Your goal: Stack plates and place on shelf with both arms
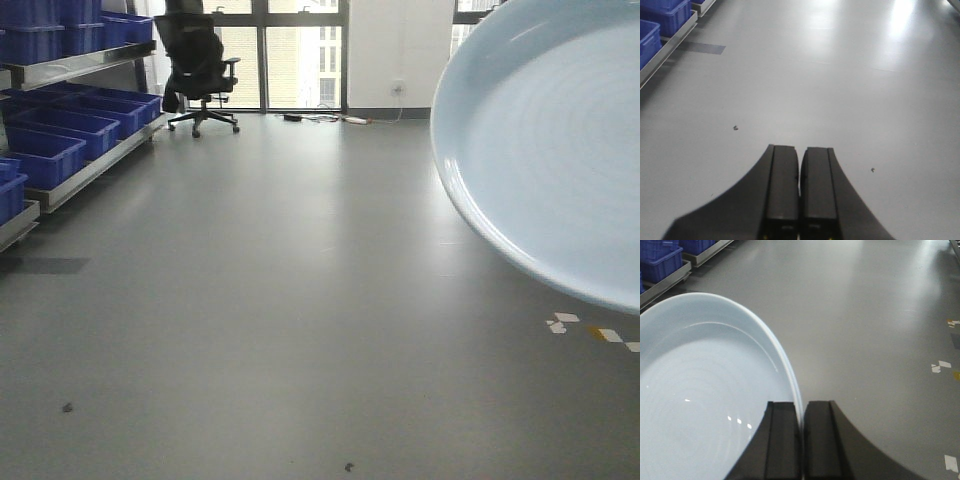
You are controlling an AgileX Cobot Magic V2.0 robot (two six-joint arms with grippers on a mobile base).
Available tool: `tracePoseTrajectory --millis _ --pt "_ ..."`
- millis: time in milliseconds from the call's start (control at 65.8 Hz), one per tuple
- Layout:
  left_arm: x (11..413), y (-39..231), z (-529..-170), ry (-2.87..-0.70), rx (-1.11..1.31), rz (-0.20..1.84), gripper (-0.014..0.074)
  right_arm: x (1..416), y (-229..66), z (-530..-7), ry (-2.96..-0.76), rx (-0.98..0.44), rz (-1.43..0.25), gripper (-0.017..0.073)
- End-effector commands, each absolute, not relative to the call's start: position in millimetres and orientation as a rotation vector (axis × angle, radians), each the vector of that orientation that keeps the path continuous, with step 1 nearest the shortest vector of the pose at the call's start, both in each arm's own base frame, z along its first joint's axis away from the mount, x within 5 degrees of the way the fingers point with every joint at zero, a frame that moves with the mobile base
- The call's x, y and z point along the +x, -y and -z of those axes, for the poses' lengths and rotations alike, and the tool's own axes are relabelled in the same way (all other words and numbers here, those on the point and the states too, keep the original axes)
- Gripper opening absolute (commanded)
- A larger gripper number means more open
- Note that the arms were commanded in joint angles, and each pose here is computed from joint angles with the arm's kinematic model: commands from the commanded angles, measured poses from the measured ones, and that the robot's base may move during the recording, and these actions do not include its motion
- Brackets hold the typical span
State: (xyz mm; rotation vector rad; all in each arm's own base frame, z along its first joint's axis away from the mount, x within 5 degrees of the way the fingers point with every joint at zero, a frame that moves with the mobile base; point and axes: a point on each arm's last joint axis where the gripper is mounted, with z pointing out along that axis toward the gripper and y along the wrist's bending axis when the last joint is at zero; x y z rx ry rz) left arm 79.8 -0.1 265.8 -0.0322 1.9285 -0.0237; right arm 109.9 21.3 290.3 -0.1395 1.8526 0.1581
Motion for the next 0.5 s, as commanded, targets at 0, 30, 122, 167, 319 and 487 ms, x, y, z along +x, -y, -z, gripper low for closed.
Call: tracePoseTrajectory --millis 0,30,122,167,319,487 --pt "83.6 0.5 -280.6 -1.841 -0.032 0.032 0.0083 113.0 -21.7 -309.3 -1.729 -0.134 -0.163 0.0051" --pt "83.6 0.5 -280.6 -1.841 -0.032 0.032 0.0083 113.0 -21.7 -309.3 -1.729 -0.134 -0.163 0.0051" --pt "83.6 0.5 -280.6 -1.841 -0.032 0.032 0.0083 113.0 -21.7 -309.3 -1.729 -0.134 -0.163 0.0051" --pt "83.6 0.5 -280.6 -1.841 -0.032 0.032 0.0083 113.0 -21.7 -309.3 -1.729 -0.134 -0.163 0.0051" --pt "83.6 0.5 -280.6 -1.841 -0.032 0.032 0.0083 113.0 -21.7 -309.3 -1.729 -0.134 -0.163 0.0051" --pt "83.6 0.5 -280.6 -1.841 -0.032 0.032 0.0083 113.0 -21.7 -309.3 -1.729 -0.134 -0.163 0.0051"
